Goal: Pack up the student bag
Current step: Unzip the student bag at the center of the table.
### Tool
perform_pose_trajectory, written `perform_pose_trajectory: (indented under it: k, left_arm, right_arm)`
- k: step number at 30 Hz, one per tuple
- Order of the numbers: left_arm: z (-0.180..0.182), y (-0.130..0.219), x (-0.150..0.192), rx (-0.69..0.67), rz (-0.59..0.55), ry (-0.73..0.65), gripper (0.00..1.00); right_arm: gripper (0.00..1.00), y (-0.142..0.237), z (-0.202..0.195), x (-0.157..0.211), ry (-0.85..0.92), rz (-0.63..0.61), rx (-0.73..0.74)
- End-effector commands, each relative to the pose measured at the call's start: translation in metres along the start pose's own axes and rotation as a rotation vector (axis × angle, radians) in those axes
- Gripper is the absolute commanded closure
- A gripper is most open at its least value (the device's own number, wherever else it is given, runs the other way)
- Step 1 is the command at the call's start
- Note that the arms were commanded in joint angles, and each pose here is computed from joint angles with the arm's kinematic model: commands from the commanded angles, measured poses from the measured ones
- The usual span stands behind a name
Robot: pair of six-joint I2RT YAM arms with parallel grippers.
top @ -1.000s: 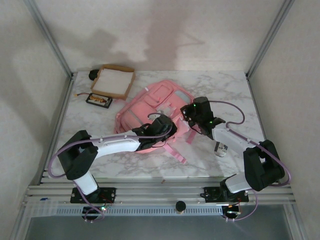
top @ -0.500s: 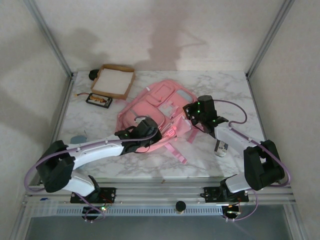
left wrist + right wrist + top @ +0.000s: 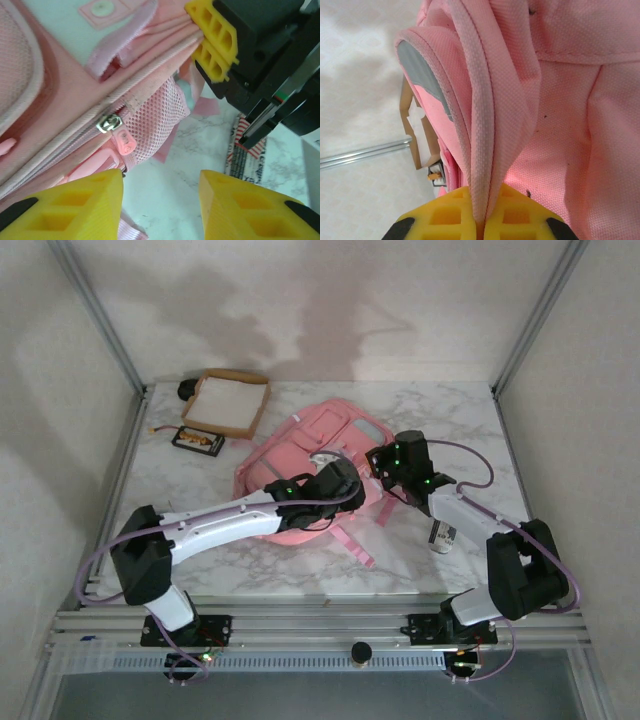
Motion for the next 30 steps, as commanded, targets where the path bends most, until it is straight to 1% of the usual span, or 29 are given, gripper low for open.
perform_pose_trajectory:
  k: [1, 3, 6, 9, 11, 14, 15, 18, 21, 25, 30]
  left_arm:
    - [0.002, -0.005, 0.012, -0.162, 0.023, -0.114, 0.55]
    - [-0.002, -0.011, 0.012, -0.190, 0.033, -0.134, 0.54]
    - [-0.004, -0.021, 0.009, -0.295, 0.022, -0.170, 0.54]
    - [-0.007, -0.026, 0.007, -0.351, 0.010, -0.192, 0.54]
    - [-0.009, -0.027, 0.005, -0.399, -0.007, -0.214, 0.54]
    - [-0.009, -0.021, -0.002, -0.516, -0.041, -0.249, 0.55]
    - [-0.010, -0.022, -0.002, -0.528, -0.046, -0.261, 0.55]
    - [-0.013, -0.032, 0.000, -0.507, -0.010, -0.260, 0.55]
    - [-0.010, -0.037, 0.002, -0.560, -0.007, -0.264, 0.56]
    - [0.002, -0.036, 0.010, -0.630, -0.010, -0.261, 0.57]
    - [0.014, -0.031, 0.017, -0.664, -0.013, -0.247, 0.56]
  right_arm:
    - [1.00, 0.012, 0.045, 0.011, -0.029, 0.043, -0.211]
    - [1.00, 0.014, 0.043, 0.012, -0.054, 0.048, -0.230]
    - [1.00, 0.017, 0.041, 0.012, -0.081, 0.053, -0.246]
    - [1.00, 0.017, 0.041, 0.014, -0.098, 0.076, -0.255]
    - [1.00, 0.016, 0.040, 0.014, -0.109, 0.082, -0.253]
    - [1.00, 0.016, 0.039, 0.014, -0.117, 0.081, -0.262]
    - [1.00, 0.017, 0.040, 0.014, -0.117, 0.079, -0.265]
    - [1.00, 0.019, 0.041, 0.013, -0.118, 0.074, -0.274]
    - [1.00, 0.019, 0.040, 0.012, -0.126, 0.061, -0.271]
    - [1.00, 0.017, 0.040, 0.012, -0.138, 0.074, -0.276]
    - [1.00, 0.017, 0.044, 0.010, -0.138, 0.064, -0.283]
Point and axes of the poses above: each hand's point on the last joint's axis, 136 mm out from that joint toward the fingers, its own y axis back along the fingers, its own z axis along the line the jaws close on, x = y × z, the point moved 9 cm from there along y, back along the fingers, and after that the axes turned 14 degrees about -y, right-handed, at the moved point
